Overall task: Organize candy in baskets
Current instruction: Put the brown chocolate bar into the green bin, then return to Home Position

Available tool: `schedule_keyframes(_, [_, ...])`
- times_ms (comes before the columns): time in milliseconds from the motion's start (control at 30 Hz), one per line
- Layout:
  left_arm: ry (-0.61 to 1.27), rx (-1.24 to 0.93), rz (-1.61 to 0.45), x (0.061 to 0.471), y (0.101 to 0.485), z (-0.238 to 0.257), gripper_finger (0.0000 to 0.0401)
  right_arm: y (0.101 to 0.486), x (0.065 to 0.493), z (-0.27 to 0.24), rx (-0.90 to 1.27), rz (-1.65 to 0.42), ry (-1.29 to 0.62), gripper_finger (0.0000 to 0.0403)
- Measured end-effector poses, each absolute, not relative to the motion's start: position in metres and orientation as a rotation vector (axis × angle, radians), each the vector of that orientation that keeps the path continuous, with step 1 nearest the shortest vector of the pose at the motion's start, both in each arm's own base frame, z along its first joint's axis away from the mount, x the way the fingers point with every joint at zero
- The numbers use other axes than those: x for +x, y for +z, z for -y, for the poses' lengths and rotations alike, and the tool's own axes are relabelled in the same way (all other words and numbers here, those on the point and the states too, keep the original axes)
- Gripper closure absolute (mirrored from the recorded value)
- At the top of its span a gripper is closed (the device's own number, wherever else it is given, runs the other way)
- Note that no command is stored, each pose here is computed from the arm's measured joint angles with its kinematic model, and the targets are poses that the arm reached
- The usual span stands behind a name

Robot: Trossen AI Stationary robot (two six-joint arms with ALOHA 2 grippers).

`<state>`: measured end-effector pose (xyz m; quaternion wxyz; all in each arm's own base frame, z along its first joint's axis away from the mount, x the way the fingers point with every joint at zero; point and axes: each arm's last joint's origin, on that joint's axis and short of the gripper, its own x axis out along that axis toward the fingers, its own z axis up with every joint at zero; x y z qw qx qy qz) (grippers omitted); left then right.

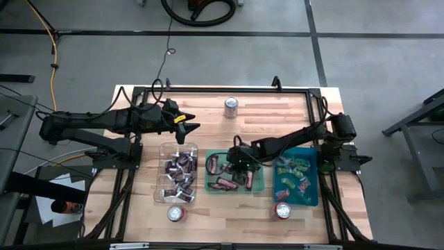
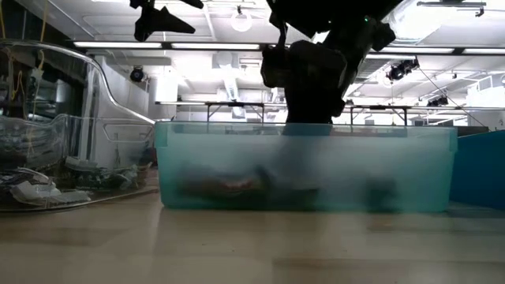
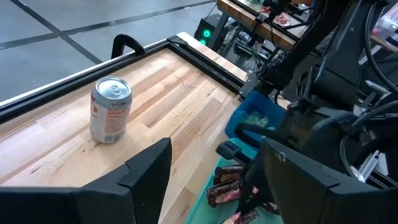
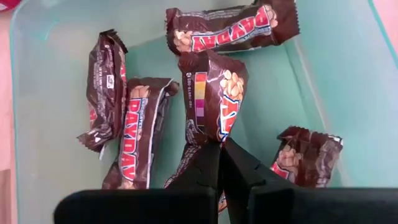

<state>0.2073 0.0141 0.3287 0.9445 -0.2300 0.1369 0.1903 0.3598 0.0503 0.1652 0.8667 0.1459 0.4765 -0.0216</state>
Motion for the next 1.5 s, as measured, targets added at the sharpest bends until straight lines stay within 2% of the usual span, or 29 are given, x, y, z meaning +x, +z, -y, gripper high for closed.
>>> schedule_keyframes(167, [0.388,-0.468,-0.279,0.207,0.329,-0.014,0.0166,0.164,0.359,-0.052,0.291,-1.003,-0.05,0.0403])
schedule_keyframes(300, [0.388,-0.468,-0.278,0.207,0.329,-0.014,0.0166,0.16,0.36,-0.056,0.2,-0.985,-0.103,0.04])
schedule_keyframes(600, [0.392,-0.467,-0.272,0.207,0.329,-0.015,0.0166,0.138,0.366,-0.058,0.163,-1.021,-0.122,0.0371])
schedule_keyframes(733, [0.392,-0.468,-0.272,0.207,0.329,-0.015,0.0166,0.14,0.365,-0.058,0.18,-1.023,-0.107,0.0331])
schedule_keyframes(900, [0.392,-0.468,-0.272,0.207,0.329,-0.015,0.0166,0.146,0.362,-0.058,0.23,-1.028,-0.103,0.0254])
schedule_keyframes(1000, [0.392,-0.466,-0.272,0.207,0.329,-0.015,0.0166,0.159,0.358,-0.058,0.219,-1.023,-0.074,0.0213])
schedule_keyframes(1100, [0.392,-0.466,-0.271,0.207,0.329,-0.015,0.0166,0.176,0.35,-0.057,0.189,-1.02,-0.034,0.019])
schedule_keyframes(1333, [0.39,-0.467,-0.266,0.208,0.33,-0.015,0.0166,0.219,0.322,-0.04,0.161,-1.025,-0.078,0.0183])
schedule_keyframes(1500, [0.381,-0.475,-0.233,0.209,0.333,-0.015,0.0166,0.251,0.281,-0.029,0.079,-1.022,-0.193,0.0182])
